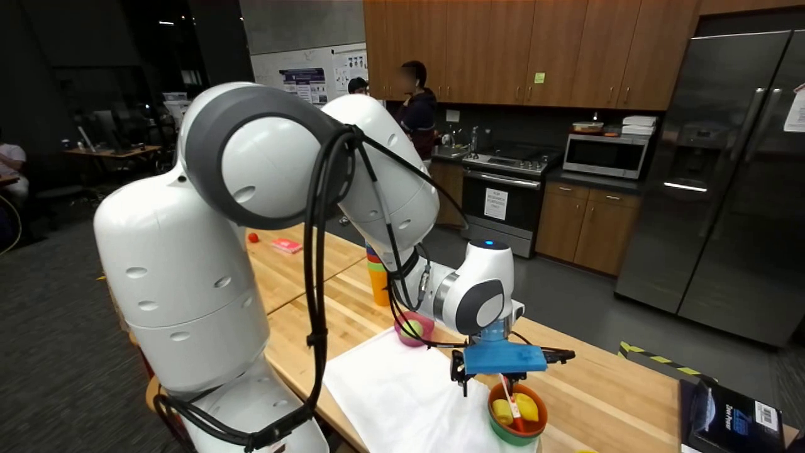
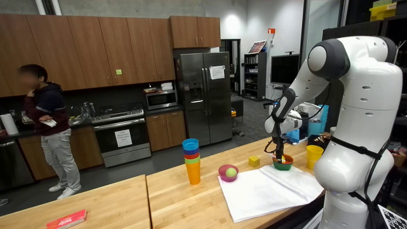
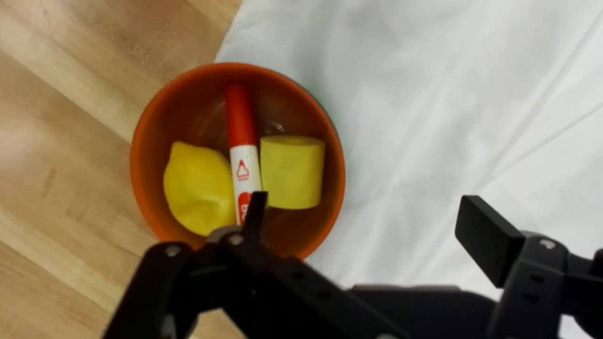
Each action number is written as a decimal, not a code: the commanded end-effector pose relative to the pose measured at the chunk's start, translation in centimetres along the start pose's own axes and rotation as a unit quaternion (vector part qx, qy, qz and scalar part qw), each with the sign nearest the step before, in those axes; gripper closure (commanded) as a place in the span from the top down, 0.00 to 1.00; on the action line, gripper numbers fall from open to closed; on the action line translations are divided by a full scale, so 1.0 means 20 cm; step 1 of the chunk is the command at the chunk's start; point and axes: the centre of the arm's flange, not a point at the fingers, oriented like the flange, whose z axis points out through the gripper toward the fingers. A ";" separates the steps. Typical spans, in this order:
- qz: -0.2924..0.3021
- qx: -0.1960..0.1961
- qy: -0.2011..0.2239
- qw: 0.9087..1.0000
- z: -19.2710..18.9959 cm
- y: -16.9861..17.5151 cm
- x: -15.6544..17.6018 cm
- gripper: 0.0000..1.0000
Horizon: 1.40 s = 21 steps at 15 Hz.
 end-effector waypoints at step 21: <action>-0.079 -0.039 -0.001 0.996 0.00 0.01 -0.05 1.00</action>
